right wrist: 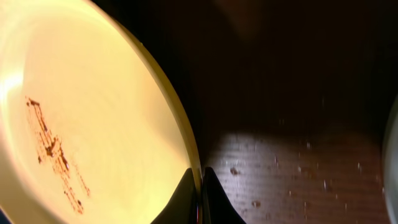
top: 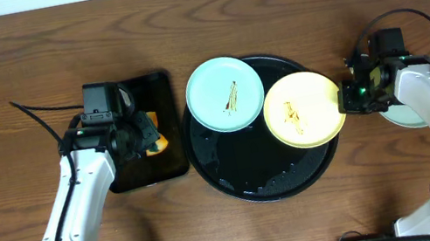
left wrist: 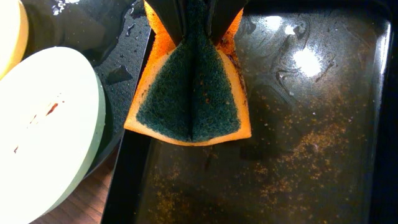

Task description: Clean dirty plates on tray and stack at the side

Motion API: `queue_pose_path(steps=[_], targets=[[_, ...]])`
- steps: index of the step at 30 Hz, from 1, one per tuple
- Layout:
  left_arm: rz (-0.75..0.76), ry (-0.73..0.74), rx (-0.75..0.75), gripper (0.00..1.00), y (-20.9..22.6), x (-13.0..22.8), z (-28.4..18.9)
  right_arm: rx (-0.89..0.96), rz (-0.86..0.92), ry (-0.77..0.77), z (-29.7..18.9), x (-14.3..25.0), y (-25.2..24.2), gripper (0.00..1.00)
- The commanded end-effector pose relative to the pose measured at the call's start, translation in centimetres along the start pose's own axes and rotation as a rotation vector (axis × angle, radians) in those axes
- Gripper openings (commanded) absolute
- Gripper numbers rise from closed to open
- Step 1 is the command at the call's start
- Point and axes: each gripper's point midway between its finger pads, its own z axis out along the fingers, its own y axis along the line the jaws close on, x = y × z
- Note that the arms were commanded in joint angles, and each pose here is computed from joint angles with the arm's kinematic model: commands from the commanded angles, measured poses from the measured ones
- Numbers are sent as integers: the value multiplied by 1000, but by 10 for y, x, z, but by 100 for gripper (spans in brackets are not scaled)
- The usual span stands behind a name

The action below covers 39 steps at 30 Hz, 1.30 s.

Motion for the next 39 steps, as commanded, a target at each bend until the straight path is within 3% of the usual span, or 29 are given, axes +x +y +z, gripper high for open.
queue_pose_path(steps=[1,6,13,25,32,39], targets=[[6,28,67,8,-12,4,-1,27,26,-4,-7,4,-1,1],[112,55,135,8,-40,18,1,22,31,1,-17,11,12,1],[301,80,227,8,-102,55,4,24,-5,120,-8,46,45,1],[335,127,344,7,-168,109,1,50,-45,169,6,74,77,1],[320,241,291,8,-172,144,31,69,-48,169,7,78,80,1],[349,358,339,8,-192,184,59,70,-48,170,7,78,80,1]])
